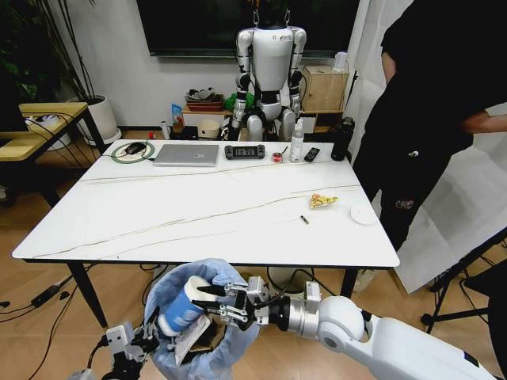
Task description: Pick up the trash bin and place the trash from the table into it.
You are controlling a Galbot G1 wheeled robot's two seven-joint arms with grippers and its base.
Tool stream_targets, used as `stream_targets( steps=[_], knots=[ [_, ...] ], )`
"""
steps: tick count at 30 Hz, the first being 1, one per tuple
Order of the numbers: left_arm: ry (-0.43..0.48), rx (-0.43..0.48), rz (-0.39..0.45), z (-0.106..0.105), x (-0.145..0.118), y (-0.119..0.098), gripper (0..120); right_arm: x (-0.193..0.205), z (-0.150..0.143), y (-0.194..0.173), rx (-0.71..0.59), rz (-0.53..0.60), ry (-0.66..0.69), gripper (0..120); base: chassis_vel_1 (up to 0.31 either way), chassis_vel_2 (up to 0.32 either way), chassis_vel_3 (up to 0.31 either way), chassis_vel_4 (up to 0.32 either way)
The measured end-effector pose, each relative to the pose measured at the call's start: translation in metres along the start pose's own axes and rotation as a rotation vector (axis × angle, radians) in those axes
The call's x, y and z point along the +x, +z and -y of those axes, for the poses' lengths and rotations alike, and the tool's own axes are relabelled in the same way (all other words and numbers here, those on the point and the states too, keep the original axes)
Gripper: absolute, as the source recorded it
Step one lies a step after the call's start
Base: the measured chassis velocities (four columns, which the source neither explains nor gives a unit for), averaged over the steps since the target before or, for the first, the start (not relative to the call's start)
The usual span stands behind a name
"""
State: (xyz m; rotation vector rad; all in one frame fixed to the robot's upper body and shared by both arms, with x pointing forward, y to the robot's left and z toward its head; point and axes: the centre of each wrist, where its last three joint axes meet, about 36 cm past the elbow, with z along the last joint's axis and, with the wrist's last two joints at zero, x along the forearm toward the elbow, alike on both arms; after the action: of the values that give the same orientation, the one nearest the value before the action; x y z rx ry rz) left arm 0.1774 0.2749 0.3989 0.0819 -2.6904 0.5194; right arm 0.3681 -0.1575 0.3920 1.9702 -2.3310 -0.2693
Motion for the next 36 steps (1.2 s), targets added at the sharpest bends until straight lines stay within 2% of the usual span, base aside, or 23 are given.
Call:
stream_targets(
  steps=[3, 4, 9, 10, 13, 14, 15, 17, 18, 23, 29, 36],
  knots=[
    [0.001, 0.002, -0.003, 0.0, -0.001, 0.001, 0, 0.004, 0.002, -0.002, 0.001, 0.017, 0.043, 55, 0.0, 0.0, 0.0, 0.0],
    [0.001, 0.002, -0.003, 0.0, -0.001, 0.001, 0, 0.004, 0.002, -0.002, 0.001, 0.017, 0.043, 55, 0.0, 0.0, 0.0, 0.0],
    [0.001, 0.005, -0.006, 0.0, -0.001, 0.002, 0, 0.005, 0.024, -0.018, 0.019, 0.089, 0.236, 76, 0.0, 0.0, 0.0, 0.0],
    [0.001, 0.005, -0.006, 0.0, -0.001, 0.002, 0, 0.005, 0.024, -0.018, 0.019, 0.089, 0.236, 76, 0.0, 0.0, 0.0, 0.0],
    [0.0, 0.01, -0.007, 0.0, 0.0, 0.003, 0, 0.009, 0.051, -0.031, 0.053, 0.111, 0.424, 90, 0.0, 0.0, 0.0, 0.0],
    [0.001, 0.012, -0.006, 0.0, 0.0, 0.003, 0, 0.01, 0.058, -0.034, 0.049, 0.098, 0.488, 93, 0.0, 0.0, 0.0, 0.0],
    [0.001, 0.013, -0.006, 0.001, 0.0, 0.004, 0, 0.011, 0.069, -0.039, 0.049, 0.039, 0.611, 98, 0.0, 0.0, 0.0, 0.0],
    [0.003, 0.015, -0.006, 0.001, 0.0, 0.004, 0, 0.011, 0.087, -0.045, 0.05, -0.044, 0.745, 100, 0.0, 0.0, 0.0, 0.0],
    [0.003, 0.015, -0.006, 0.001, 0.0, 0.004, 0, 0.011, 0.087, -0.045, 0.05, -0.044, 0.745, 100, 0.0, 0.0, 0.0, 0.0],
    [0.004, 0.016, -0.003, 0.002, 0.0, 0.004, 0, 0.026, 0.151, -0.038, 0.056, -0.182, 0.919, 100, 0.0, 0.0, 0.0, 0.0],
    [0.002, 0.014, 0.0, 0.001, 0.002, 0.002, 0, 0.042, 0.172, -0.034, 0.009, -0.256, 0.967, 100, 0.0, 0.0, 0.0, 0.0],
    [0.003, 0.016, 0.002, 0.001, 0.001, 0.002, 0, 0.059, 0.182, -0.029, -0.027, -0.331, 1.004, 100, 0.0, 0.0, 0.0, 0.0]
  ],
)
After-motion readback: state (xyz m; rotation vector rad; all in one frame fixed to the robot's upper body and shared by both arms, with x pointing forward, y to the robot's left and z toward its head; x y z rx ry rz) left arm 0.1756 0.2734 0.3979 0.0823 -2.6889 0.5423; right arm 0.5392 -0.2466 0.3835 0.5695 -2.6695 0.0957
